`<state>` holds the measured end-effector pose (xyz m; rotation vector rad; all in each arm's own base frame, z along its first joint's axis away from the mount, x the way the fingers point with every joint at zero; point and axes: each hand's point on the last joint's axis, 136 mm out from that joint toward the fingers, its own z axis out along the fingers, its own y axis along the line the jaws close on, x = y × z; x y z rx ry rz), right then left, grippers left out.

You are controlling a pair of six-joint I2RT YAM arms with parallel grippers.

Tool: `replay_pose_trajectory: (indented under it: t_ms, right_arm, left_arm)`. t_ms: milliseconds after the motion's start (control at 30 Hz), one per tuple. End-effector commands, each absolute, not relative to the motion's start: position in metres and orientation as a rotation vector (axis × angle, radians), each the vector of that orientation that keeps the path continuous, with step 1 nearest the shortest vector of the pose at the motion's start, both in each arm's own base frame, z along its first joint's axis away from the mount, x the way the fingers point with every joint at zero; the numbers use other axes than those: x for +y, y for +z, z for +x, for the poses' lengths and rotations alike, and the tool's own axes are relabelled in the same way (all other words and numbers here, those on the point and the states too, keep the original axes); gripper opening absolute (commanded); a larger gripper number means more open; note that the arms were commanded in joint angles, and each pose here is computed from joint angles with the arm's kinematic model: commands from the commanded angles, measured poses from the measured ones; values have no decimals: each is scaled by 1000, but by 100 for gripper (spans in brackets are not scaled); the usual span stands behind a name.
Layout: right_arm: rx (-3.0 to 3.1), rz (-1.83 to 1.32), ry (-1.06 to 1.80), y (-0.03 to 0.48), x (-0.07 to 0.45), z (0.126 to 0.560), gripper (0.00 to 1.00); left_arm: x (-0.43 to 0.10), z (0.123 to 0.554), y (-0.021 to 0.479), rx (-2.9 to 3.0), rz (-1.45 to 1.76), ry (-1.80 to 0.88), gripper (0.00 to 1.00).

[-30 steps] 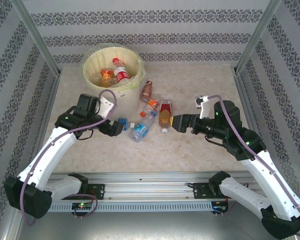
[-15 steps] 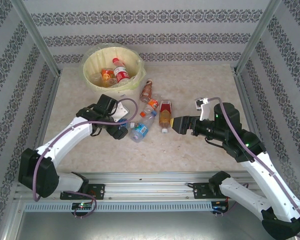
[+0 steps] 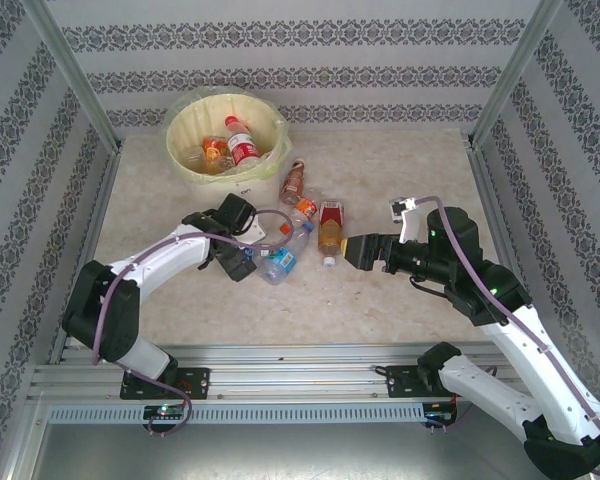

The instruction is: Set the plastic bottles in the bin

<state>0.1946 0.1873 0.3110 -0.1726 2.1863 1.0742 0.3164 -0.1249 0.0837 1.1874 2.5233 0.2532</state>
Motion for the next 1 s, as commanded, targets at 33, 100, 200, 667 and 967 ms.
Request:
replay_pose_trajectory:
  t_ms: [33,100,200,667,967]
  right_arm:
    - [2176,-176,1076,313,187,195,98]
    - [2179,-178,1076,312,188,196,98]
    - [2179,-181,1080,313,188,196,98]
    - [2186,-171,1072,309,187,198,98]
    - [2191,-167,1080,305,189,200,98]
  left_arm:
    - [-126,335,89,2462,1201,340,100]
    - [-127,337,85,2458,1207,349,100]
    - [-127,339,79,2460,1220,372,100]
    - [-132,327,58,2579,1217,299,95]
    - [-132,290,50,2721,1163,199,90]
